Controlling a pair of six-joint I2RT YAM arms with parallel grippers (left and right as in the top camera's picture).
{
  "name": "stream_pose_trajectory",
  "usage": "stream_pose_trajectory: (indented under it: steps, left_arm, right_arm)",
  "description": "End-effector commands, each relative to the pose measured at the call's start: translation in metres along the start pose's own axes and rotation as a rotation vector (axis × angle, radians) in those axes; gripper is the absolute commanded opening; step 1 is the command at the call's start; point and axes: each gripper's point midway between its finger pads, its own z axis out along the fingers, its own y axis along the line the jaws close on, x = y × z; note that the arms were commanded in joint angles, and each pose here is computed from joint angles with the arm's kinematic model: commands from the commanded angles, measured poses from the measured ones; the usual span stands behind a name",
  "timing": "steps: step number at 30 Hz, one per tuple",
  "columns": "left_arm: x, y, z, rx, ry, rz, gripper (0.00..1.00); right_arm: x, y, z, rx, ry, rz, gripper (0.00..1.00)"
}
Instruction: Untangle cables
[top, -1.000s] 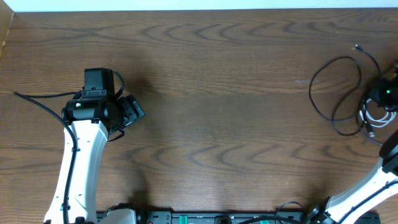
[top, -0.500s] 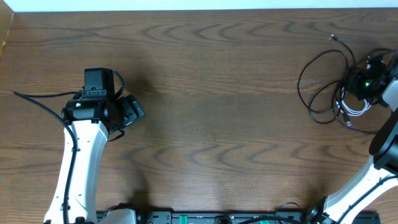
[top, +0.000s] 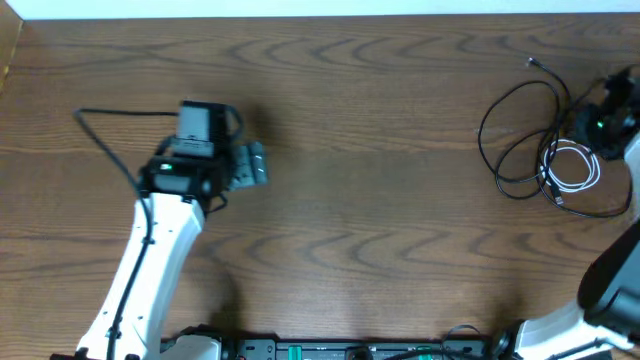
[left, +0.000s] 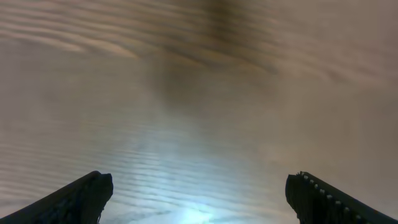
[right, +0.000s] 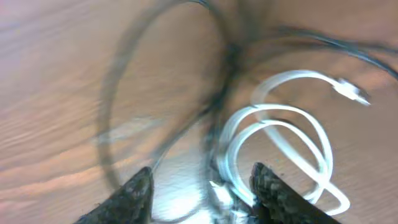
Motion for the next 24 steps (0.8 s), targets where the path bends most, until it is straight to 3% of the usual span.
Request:
stream_pose_trajectory:
  steps: [1,6,12,18,21,24]
  left_arm:
    - [0.010,-0.011,-0.002,-0.011,0.037,0.107,0.94]
    - [0.047,-0.001,-0.006,-0.051,0.188,0.098,0.94]
    - [0.078,0.000,-0.019,-0.032,0.303,0.061,0.94]
    - [0.075,-0.006,-0.034,0.052,0.150,0.051,0.94]
    - [0.076,-0.005,-0.045,0.083,0.044,0.049,0.94]
    - [0.079,-0.003,-0.059,0.113,-0.060,0.045,0.94]
  right_arm:
    - [0.008,0.064,-0.040,-0.083,-0.017,-0.232,0.58]
    - [0.046,0.106,-0.079,-0.136,0.059,-0.336,0.63]
    - [0.080,0.104,-0.122,-0.137,0.119,-0.339,0.72]
    - [0.103,0.101,-0.156,-0.148,0.027,-0.345,0.81]
    - [0.121,0.098,-0.171,-0.158,-0.055,-0.356,0.99]
    - [0.135,0.095,-0.186,-0.164,-0.146,-0.367,0.99]
